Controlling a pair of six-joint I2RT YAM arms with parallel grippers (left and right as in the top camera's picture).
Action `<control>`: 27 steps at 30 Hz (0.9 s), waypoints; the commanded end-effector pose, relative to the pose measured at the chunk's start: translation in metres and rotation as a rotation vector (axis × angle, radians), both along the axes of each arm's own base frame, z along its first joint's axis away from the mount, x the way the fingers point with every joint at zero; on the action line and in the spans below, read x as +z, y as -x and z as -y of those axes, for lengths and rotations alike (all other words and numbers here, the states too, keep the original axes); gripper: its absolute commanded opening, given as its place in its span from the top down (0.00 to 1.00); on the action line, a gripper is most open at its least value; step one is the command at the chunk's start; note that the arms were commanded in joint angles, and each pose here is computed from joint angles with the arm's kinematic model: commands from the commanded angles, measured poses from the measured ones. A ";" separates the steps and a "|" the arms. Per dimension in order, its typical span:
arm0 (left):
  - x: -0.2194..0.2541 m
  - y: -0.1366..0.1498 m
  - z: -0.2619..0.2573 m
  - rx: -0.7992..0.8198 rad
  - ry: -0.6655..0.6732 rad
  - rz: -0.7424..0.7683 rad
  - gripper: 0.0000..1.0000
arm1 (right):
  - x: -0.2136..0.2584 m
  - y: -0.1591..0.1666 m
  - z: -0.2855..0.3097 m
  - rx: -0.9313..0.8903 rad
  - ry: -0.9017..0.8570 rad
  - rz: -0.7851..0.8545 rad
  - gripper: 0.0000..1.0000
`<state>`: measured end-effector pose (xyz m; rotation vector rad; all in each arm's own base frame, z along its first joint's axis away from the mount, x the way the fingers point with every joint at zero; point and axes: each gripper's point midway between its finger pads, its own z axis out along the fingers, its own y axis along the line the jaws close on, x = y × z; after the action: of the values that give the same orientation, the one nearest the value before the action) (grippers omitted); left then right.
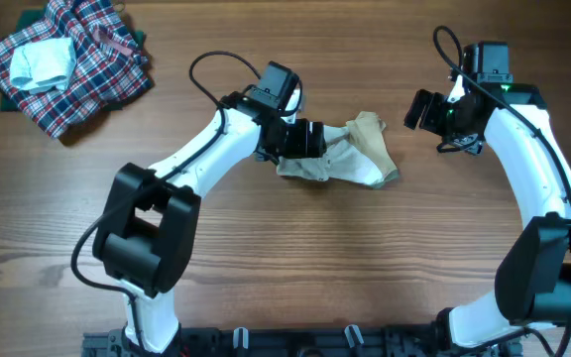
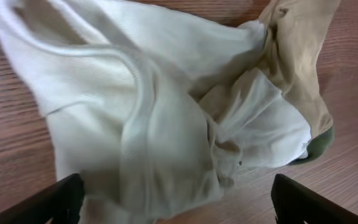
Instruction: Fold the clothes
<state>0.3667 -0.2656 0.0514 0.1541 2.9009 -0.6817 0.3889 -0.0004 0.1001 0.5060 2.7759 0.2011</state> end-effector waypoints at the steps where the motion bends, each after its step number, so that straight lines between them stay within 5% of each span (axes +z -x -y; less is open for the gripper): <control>1: -0.002 -0.002 0.008 -0.002 0.030 -0.011 0.06 | -0.003 0.001 0.004 0.011 0.022 -0.011 0.00; 5: -0.002 -0.002 0.011 -0.007 0.036 -0.006 0.09 | -0.003 0.001 0.004 0.011 0.022 -0.011 0.00; 11: -0.011 0.003 0.020 -0.019 0.038 -0.026 0.47 | -0.003 0.002 0.004 0.010 0.022 -0.012 0.00; 21: -0.010 0.002 0.027 -0.019 0.055 -0.020 0.81 | -0.004 0.003 0.004 0.011 0.022 -0.016 0.00; 27: -0.004 -0.007 0.035 0.000 0.102 0.011 0.89 | -0.004 0.004 0.004 0.011 0.022 -0.020 0.00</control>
<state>0.3713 -0.2915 0.0451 0.1611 2.8593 -0.7704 0.3870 -0.0003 0.0994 0.5081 2.7841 0.1999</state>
